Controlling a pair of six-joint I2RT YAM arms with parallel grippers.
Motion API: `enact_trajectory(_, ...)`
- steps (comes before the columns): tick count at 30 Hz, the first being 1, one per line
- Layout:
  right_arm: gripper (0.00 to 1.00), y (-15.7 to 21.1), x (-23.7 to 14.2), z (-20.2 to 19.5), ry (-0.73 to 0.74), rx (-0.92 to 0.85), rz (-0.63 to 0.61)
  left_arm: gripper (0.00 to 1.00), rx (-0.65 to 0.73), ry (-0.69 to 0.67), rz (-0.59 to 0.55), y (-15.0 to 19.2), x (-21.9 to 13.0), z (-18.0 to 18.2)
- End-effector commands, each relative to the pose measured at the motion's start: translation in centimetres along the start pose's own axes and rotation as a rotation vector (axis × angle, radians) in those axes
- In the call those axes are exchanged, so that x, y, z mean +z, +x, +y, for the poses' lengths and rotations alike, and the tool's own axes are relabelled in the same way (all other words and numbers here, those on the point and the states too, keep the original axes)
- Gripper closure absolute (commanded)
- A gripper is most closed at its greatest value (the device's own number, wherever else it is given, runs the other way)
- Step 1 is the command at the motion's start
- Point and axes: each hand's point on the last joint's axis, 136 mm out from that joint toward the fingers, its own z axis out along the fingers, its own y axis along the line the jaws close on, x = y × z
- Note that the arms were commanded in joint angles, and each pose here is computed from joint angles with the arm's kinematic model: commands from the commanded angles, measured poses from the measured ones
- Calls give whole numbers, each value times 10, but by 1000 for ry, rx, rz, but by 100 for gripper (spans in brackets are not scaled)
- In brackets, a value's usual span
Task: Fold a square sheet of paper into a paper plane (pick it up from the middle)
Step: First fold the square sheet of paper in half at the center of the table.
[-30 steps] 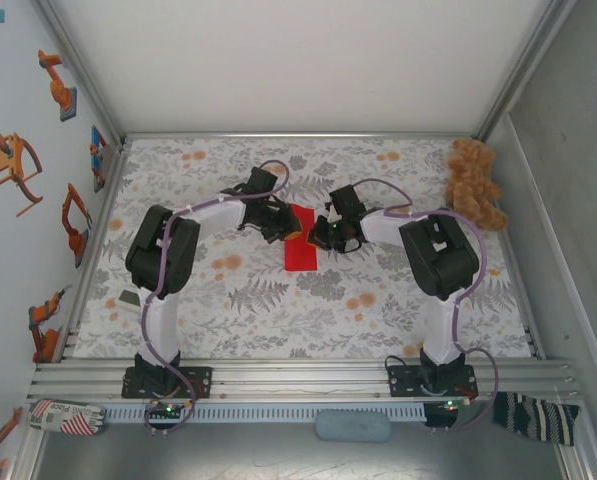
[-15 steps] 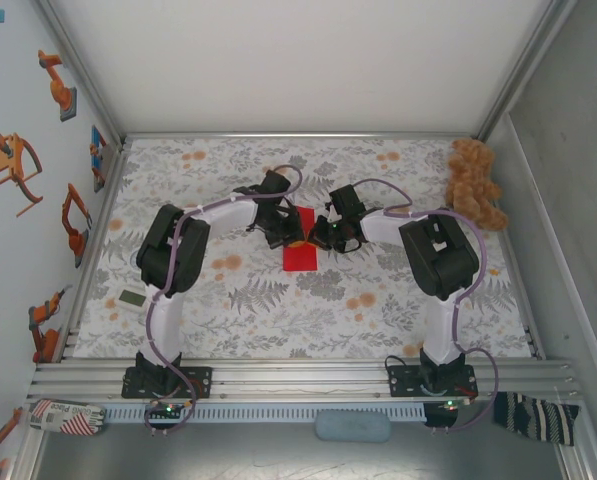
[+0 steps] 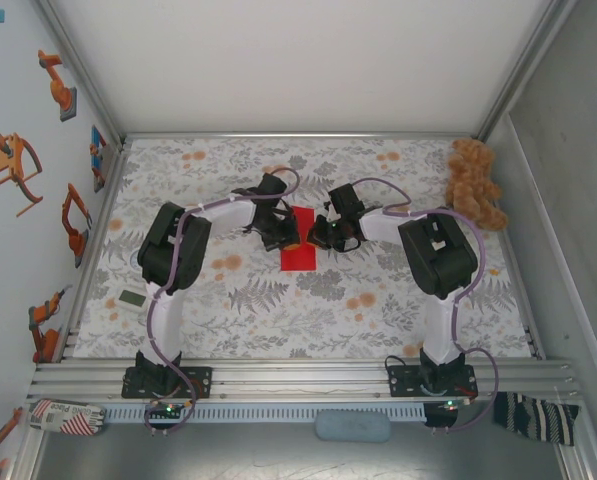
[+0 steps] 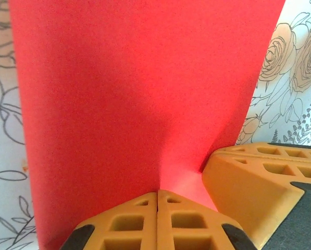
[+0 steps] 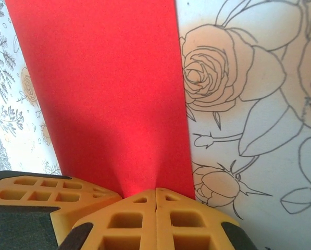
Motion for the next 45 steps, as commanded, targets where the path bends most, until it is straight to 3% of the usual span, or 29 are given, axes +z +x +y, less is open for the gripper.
enact_trajectory(1, 100, 59, 19, -107, 353, 120, 166, 98, -25, -72, 10, 5, -10, 33)
enact_trajectory(10, 100, 53, 16, -108, 360, 86, 159, 95, -43, 17, 37, 19, -38, 41)
enact_trajectory(18, 100, 49, 18, -103, 342, 75, 160, 93, 49, 208, -116, -12, -81, -20)
enact_trajectory(32, 100, 43, 22, -93, 263, 49, 170, 93, 14, 219, 21, -15, -9, -42)
enact_trajectory(45, 100, 47, 23, -102, 290, 57, 186, 93, -63, 25, 104, 2, 18, 5)
